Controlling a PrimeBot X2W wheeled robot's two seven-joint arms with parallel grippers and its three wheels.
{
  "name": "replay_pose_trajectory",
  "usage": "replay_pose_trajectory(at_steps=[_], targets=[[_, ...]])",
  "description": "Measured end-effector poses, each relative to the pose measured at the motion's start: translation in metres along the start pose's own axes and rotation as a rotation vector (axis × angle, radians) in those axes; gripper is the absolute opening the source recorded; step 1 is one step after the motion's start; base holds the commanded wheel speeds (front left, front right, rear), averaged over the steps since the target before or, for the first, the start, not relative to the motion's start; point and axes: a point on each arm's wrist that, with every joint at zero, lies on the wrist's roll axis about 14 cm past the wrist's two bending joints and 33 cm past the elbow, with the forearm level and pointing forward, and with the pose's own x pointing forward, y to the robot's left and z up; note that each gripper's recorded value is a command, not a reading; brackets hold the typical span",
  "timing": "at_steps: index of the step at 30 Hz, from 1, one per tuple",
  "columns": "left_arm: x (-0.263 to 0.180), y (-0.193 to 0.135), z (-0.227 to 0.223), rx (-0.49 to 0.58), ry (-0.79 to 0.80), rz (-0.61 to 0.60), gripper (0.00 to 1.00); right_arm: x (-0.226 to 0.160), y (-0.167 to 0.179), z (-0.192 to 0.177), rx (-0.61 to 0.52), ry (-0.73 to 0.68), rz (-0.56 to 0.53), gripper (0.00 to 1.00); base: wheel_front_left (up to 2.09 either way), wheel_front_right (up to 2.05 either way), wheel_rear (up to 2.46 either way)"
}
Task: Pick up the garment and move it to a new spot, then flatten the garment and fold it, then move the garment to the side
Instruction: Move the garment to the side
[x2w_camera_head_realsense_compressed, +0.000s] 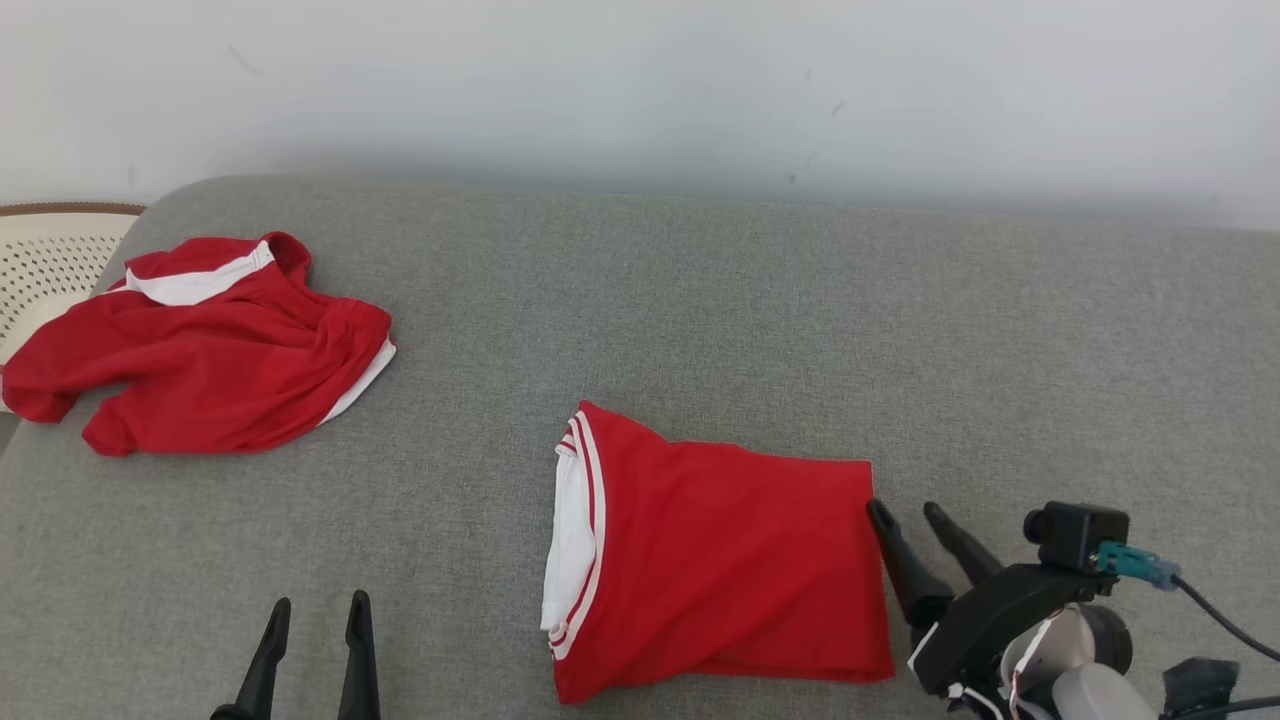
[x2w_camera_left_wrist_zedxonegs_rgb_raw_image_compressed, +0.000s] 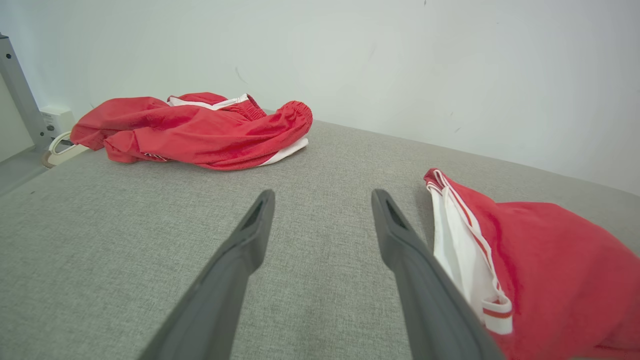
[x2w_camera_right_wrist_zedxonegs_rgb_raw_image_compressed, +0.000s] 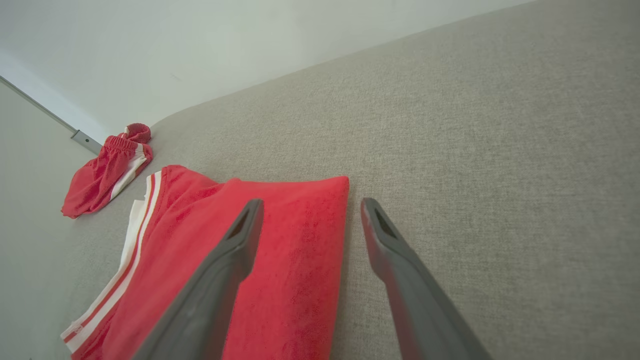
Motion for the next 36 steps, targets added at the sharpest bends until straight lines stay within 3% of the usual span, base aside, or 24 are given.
replay_pose_trajectory(at_steps=[22,23,24,25,26,29,36], targets=[[0.004,0.010,-0.011,0.016,0.032,0.027,1.00,0.022,-0.004,-0.061,0.060,0.199,-0.041,1.00,0.00,0.00,0.00],[0.005,0.011,-0.012,0.016,0.034,0.029,1.00,0.023,-0.003,-0.063,0.061,0.207,-0.039,0.95,0.00,0.00,0.00],[0.005,0.011,-0.012,0.016,0.036,0.030,1.00,0.025,-0.003,-0.063,0.060,0.214,-0.037,0.69,0.00,0.00,0.00],[0.005,0.011,-0.013,0.017,0.037,0.031,1.00,0.026,-0.003,-0.063,0.058,0.213,-0.037,0.60,0.00,0.00,0.00],[0.006,0.011,-0.013,0.017,0.037,0.031,1.00,0.027,-0.005,-0.061,0.057,0.203,-0.042,0.65,0.00,0.00,0.00],[0.006,0.014,-0.013,0.018,0.038,0.039,1.00,0.028,-0.010,-0.059,0.041,0.188,-0.051,1.00,0.00,0.00,0.00],[0.008,0.013,-0.015,0.018,0.041,0.039,1.00,0.025,-0.015,-0.057,0.025,0.193,-0.062,1.00,0.00,0.00,0.00]])
